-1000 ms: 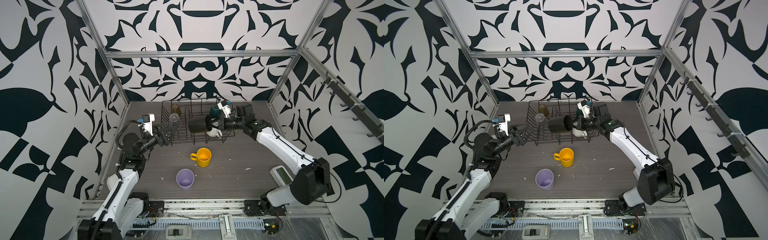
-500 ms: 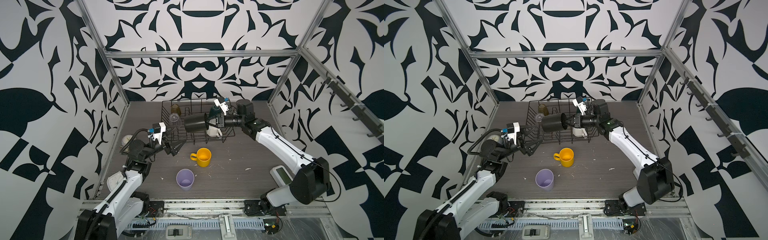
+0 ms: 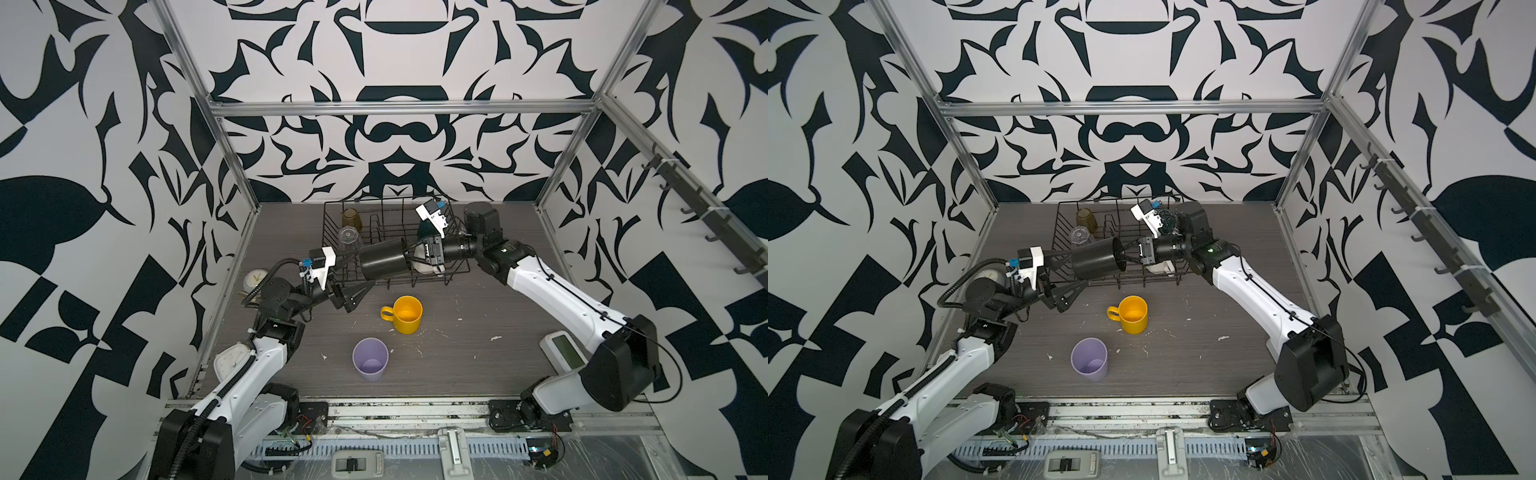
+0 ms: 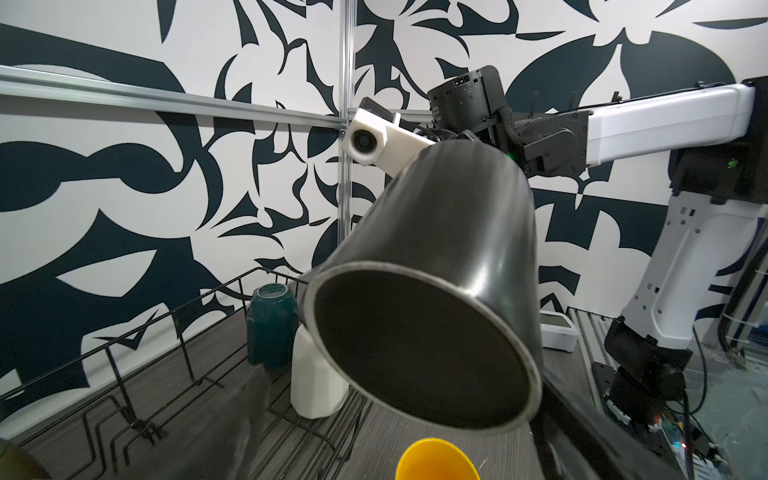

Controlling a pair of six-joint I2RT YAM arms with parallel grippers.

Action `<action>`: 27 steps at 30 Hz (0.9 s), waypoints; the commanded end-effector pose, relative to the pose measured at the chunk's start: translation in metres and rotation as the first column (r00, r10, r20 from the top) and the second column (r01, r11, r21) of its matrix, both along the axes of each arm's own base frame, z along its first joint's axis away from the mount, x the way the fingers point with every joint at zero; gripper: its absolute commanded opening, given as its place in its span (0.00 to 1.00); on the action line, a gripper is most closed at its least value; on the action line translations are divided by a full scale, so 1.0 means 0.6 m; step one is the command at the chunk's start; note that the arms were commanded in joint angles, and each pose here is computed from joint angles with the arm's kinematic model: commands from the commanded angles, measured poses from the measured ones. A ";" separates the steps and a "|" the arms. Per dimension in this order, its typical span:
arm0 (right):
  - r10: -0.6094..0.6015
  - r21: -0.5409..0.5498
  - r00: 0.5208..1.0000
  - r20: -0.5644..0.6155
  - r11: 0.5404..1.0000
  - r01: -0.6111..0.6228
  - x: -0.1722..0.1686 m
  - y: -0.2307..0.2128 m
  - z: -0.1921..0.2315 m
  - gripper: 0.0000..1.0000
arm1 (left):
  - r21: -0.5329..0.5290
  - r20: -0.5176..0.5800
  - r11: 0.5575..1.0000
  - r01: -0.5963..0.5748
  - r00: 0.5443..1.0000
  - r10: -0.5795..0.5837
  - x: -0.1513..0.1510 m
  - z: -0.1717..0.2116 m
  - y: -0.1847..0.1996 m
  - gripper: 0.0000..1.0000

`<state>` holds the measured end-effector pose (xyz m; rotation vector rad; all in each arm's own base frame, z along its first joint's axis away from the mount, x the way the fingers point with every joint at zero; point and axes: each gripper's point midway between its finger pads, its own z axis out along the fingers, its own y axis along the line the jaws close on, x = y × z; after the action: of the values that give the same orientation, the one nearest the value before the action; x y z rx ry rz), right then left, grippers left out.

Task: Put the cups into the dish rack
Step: 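Grasp the black mug with the left gripper while the right gripper holds it, then rotate the black mug opening-down above the rack with both grippers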

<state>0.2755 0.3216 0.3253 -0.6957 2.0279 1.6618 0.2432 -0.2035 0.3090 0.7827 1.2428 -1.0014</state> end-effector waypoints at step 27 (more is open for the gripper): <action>0.206 0.113 0.972 0.117 0.969 -0.219 -0.068 0.069 0.066 0.00 | -0.016 0.098 0.995 0.098 0.991 -0.096 -0.023 0.034 -0.011 1.00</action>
<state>0.2580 0.3593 0.3026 -0.7808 2.0680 1.7492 0.2296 -0.2113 0.3105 0.8776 1.1804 -1.0643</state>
